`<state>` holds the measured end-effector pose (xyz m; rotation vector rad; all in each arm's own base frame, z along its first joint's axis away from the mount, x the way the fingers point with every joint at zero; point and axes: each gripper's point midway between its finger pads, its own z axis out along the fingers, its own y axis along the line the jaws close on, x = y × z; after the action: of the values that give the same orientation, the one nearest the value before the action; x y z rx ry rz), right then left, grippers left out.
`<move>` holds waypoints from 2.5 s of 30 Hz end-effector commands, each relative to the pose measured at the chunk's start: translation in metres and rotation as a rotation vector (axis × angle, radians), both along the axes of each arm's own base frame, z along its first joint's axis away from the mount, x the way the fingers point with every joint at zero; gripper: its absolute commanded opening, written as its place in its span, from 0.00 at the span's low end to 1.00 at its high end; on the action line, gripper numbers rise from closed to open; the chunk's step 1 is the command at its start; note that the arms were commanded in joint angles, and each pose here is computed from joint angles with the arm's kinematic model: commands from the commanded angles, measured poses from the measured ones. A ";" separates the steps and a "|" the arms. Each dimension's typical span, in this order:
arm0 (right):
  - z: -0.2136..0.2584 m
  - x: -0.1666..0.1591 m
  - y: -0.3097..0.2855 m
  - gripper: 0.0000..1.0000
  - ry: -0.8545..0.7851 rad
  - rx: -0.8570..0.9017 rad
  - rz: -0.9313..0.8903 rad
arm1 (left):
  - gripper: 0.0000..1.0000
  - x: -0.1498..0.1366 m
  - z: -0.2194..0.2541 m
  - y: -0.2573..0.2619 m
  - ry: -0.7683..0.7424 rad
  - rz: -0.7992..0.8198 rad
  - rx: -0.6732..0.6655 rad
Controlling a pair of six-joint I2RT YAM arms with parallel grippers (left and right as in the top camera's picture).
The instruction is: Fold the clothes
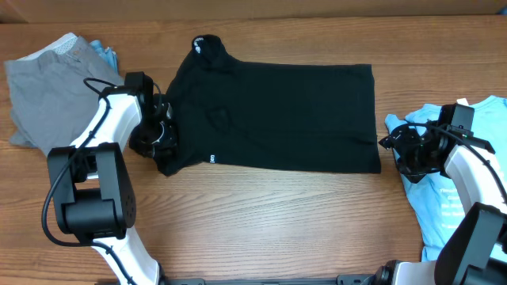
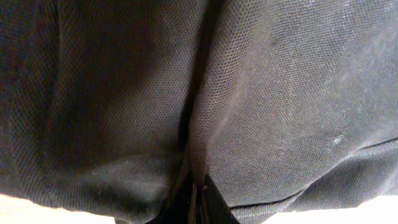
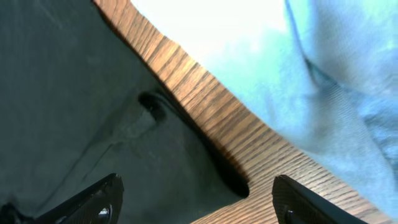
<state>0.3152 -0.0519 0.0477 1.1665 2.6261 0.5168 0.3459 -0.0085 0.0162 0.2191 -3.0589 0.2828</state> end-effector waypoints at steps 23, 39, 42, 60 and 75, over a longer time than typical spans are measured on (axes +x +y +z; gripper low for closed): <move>-0.001 0.022 -0.010 0.77 -0.116 -0.076 0.028 | 0.45 0.028 0.035 0.023 -0.087 -0.016 0.041; -0.045 0.016 0.014 0.61 -0.007 -0.058 0.141 | 0.24 0.000 -0.003 0.013 -0.030 -0.031 -0.002; -0.047 0.009 0.013 0.57 0.024 -0.066 0.138 | 0.24 0.002 -0.003 0.013 -0.039 -0.032 -0.002; -0.038 0.001 -0.005 0.05 0.076 -0.054 0.076 | 0.04 0.012 0.015 0.070 -0.068 0.095 0.042; -0.016 -0.016 0.026 0.51 0.086 0.080 0.163 | 0.49 0.010 0.043 0.073 -0.039 0.087 0.025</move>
<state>0.2892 -0.0327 0.0125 1.1117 2.8435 0.5535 0.3525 0.0623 0.0497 0.3742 -3.0728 0.2632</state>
